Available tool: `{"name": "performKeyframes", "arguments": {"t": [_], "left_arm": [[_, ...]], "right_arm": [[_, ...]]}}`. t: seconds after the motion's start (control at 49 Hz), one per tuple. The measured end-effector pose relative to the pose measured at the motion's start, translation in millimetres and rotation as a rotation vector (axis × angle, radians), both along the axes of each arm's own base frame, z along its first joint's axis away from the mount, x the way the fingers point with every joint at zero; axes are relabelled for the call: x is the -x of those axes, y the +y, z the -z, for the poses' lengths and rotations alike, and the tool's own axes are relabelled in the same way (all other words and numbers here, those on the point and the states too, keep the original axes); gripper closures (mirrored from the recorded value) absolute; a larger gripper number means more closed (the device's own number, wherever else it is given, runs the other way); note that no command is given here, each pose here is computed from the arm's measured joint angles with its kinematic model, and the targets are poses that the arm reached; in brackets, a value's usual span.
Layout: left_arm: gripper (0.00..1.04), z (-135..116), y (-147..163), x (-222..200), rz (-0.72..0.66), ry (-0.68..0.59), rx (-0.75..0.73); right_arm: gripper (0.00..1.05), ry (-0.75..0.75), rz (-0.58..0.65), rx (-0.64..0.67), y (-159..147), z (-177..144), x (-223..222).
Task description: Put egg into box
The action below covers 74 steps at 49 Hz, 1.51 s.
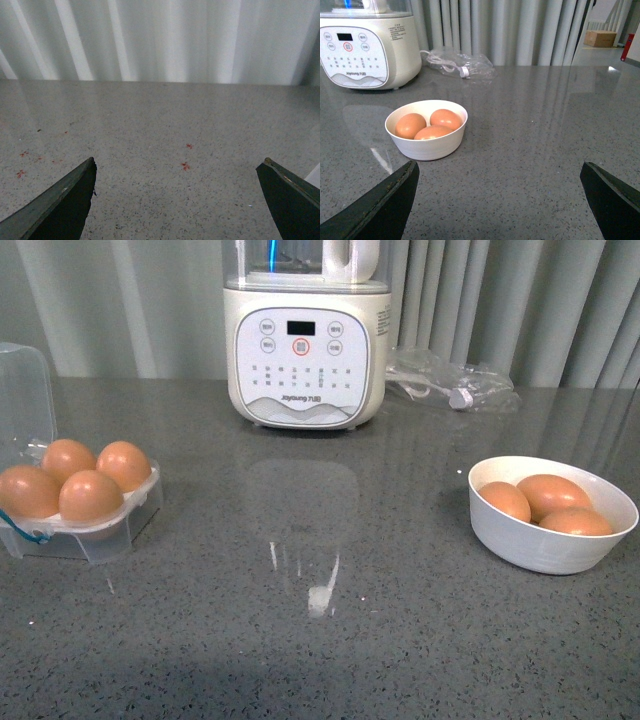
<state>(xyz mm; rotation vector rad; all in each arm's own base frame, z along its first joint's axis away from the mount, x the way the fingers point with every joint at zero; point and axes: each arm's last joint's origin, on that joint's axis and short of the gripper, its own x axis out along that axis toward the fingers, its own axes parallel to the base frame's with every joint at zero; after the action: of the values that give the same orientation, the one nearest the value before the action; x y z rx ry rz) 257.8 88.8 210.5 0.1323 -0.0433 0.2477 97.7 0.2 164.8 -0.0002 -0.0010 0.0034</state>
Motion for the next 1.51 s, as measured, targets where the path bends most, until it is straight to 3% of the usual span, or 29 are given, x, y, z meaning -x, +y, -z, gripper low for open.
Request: {"name": "performKeyframes", "arguments": {"t": [0.224,0.429,0.571,0.776,1.0,1.204,1.347,1.51], "left_arm": [[0.07,6.7,-9.2,-39.7,0.004,0.083,-0.071],[0.07,0.5,-42.2,-41.6,0.224,0.126,-0.112],[0.07,-7.7,-49.5,-33.9,0.251,0.122,-0.085],[0.07,-15.2,-34.3,-20.6,0.226,0.168,0.106],[0.07,-34.1,-26.6,32.4,0.460,0.129,0.494],[0.07,-36.5,-28.3,38.4,0.465,0.115,0.594],[0.31,-25.4,-39.1,52.2,0.250,0.021,0.310],[0.61,-4.6,-56.3,71.4,0.245,0.049,0.179]], "right_arm": [[0.07,0.000,0.000,0.000,0.0,0.0,0.0],[0.07,0.000,0.000,0.000,0.0,0.0,0.0],[0.07,0.000,0.000,0.000,0.0,0.0,0.0],[0.07,0.000,0.000,0.000,0.0,-0.1,0.0],[0.07,0.000,0.000,0.000,0.0,0.0,0.0],[0.07,0.000,0.000,0.000,0.0,0.0,0.0],[0.07,0.000,0.000,0.000,0.0,0.0,0.0],[0.07,0.000,0.000,0.000,0.0,0.0,0.0]]}}
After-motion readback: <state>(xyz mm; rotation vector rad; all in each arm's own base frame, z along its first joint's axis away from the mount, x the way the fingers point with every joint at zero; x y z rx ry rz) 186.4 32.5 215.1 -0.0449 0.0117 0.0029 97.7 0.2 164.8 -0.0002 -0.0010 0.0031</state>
